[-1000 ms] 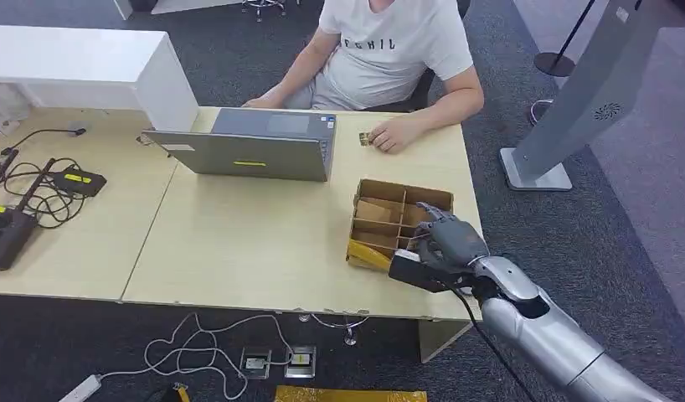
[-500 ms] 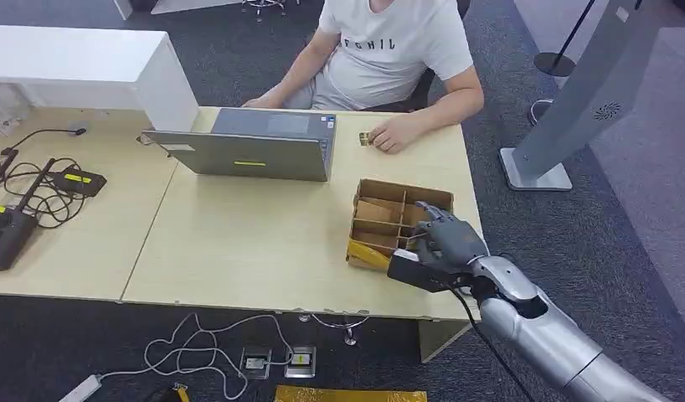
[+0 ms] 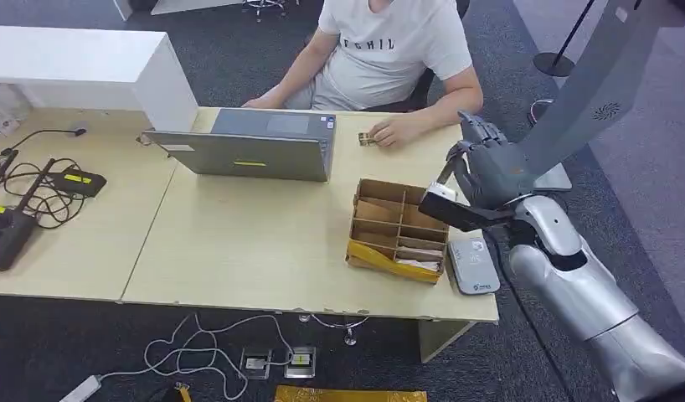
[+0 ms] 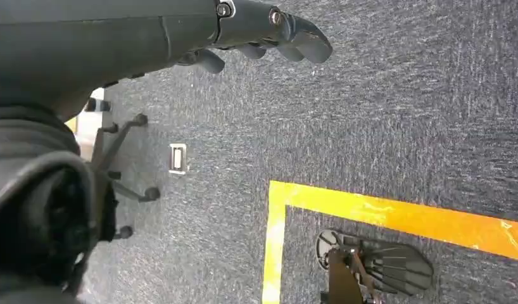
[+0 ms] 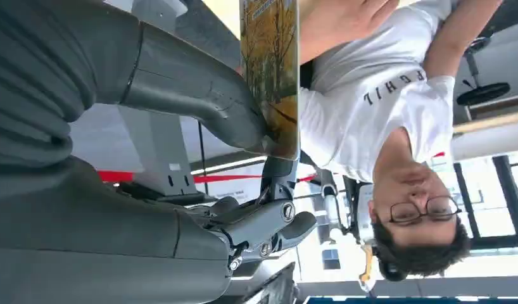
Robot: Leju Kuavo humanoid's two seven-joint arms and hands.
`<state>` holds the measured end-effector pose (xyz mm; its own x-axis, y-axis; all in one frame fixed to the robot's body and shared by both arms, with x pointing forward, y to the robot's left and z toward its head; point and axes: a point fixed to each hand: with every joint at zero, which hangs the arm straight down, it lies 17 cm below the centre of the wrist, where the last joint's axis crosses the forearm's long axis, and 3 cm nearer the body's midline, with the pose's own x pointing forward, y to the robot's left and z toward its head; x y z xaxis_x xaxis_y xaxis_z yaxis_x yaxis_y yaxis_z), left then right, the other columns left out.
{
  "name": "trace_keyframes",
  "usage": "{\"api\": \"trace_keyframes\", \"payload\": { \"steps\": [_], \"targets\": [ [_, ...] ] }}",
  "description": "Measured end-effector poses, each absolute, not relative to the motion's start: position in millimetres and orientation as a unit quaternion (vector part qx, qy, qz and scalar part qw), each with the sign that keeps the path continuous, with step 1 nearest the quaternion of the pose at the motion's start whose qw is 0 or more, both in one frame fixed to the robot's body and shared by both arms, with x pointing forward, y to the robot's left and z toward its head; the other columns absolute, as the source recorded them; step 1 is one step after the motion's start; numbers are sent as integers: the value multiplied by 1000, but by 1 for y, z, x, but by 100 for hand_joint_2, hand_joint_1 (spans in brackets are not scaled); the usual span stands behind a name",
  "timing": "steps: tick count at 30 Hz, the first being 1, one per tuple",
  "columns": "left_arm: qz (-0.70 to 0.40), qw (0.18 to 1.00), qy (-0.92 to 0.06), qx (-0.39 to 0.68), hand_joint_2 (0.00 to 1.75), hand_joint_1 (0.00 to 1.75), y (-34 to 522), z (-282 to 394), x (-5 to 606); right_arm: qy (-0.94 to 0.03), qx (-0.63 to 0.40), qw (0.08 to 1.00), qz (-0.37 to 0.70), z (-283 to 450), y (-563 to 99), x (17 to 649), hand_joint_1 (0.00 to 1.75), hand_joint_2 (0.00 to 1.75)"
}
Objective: Pass the card to the sensor for recognition and then transmit it.
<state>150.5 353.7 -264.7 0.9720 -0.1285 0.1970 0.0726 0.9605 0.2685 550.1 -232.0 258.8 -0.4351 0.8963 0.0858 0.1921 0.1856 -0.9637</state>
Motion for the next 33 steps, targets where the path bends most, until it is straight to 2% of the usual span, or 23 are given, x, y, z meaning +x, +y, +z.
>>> {"api": "trace_keyframes", "payload": {
  "steps": [33],
  "targets": [
    [-60,985,-109,123,0,0,346,-264,157,-706,-440,306,463,315,-238,575,175,175]
  ]
}}
